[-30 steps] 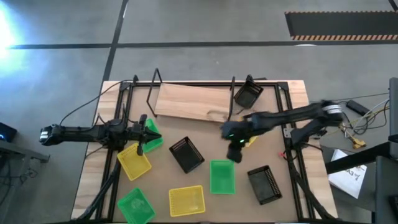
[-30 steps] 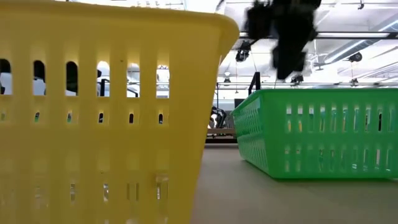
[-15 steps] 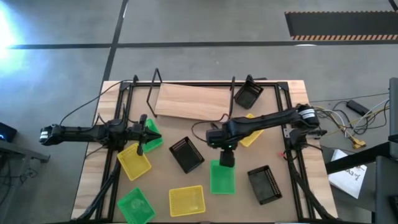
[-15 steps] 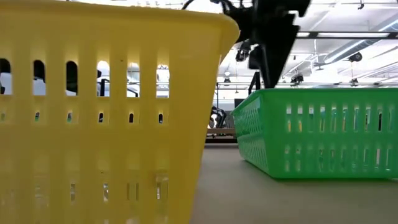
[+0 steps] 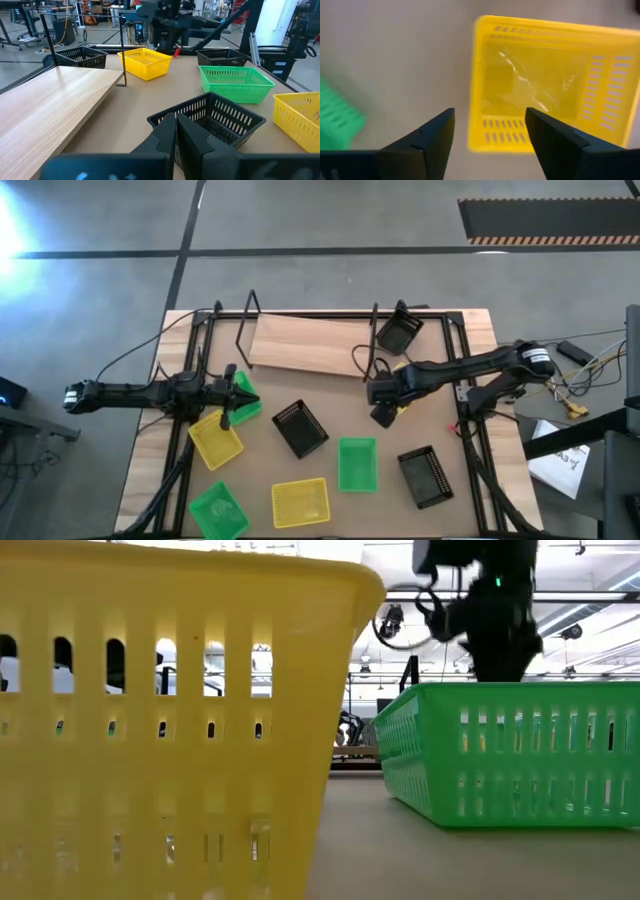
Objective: Stack baskets on shelf by color
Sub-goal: Put the right yellow basket on the shelf
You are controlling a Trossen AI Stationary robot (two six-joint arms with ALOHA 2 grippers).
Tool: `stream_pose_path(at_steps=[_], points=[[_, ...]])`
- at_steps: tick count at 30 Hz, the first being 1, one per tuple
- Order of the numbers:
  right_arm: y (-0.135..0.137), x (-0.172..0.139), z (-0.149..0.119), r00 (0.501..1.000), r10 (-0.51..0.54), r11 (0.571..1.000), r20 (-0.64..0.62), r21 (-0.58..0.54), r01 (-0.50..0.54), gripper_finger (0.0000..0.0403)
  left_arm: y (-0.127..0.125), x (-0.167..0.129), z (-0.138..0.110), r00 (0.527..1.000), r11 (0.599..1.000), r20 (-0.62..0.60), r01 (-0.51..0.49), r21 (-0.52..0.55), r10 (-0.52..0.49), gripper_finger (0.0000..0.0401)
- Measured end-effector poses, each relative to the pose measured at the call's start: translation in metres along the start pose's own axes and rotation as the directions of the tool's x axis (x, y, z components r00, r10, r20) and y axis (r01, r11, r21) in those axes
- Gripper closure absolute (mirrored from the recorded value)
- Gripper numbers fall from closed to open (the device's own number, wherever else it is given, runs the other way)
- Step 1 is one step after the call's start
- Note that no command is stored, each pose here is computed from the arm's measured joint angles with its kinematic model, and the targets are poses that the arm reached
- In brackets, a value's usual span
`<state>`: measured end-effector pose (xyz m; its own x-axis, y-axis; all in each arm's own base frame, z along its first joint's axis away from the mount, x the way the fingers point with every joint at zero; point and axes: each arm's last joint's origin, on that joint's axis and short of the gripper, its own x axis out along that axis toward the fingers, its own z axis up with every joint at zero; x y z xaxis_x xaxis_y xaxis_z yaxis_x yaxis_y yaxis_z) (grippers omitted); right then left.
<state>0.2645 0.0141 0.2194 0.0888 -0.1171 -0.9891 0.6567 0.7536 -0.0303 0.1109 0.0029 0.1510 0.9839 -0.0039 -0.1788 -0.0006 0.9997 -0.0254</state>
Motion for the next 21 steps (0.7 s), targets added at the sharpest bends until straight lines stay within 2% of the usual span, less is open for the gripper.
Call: stream_pose_path(at_steps=[4,7,9,12,16,19,21], points=[[-0.006,0.023,-0.003,0.998,-0.013,0.998,0.062,0.055,0.009,0.0154,0.0,0.0,0.0,1.0,1.0,0.0,0.0,0.0,0.0,0.0401],[-0.006,0.037,-0.003,0.994,-0.014,0.998,0.105,0.066,0.007,0.0166,0.0,0.0,0.0,1.0,1.0,0.0,0.0,0.0,0.0,0.0401],[-0.006,0.045,-0.003,0.992,-0.048,0.997,0.118,0.067,0.04,0.0183,0.0,0.0,0.0,1.0,1.0,0.0,0.0,0.0,0.0,0.0401],[-0.006,0.053,-0.001,0.986,-0.104,0.993,0.127,0.067,0.096,0.0223,0.0,0.0,0.0,1.0,1.0,0.0,0.0,0.0,0.0,0.0401],[-0.005,0.063,-0.001,0.986,-0.139,0.99,0.093,0.049,0.135,0.0299,0.0,0.0,0.0,1.0,1.0,0.0,0.0,0.0,0.0,0.0401],[-0.002,0.059,0.0,0.99,-0.128,0.991,0.056,0.035,0.126,0.0362,0.0,0.0,0.0,1.0,1.0,0.0,0.0,0.0,0.0,0.0401],[0.0,0.049,-0.001,0.995,-0.104,0.995,0.012,0.015,0.104,0.0385,0.0,0.0,0.0,1.0,1.0,0.0,0.0,0.0,0.0,0.0401]])
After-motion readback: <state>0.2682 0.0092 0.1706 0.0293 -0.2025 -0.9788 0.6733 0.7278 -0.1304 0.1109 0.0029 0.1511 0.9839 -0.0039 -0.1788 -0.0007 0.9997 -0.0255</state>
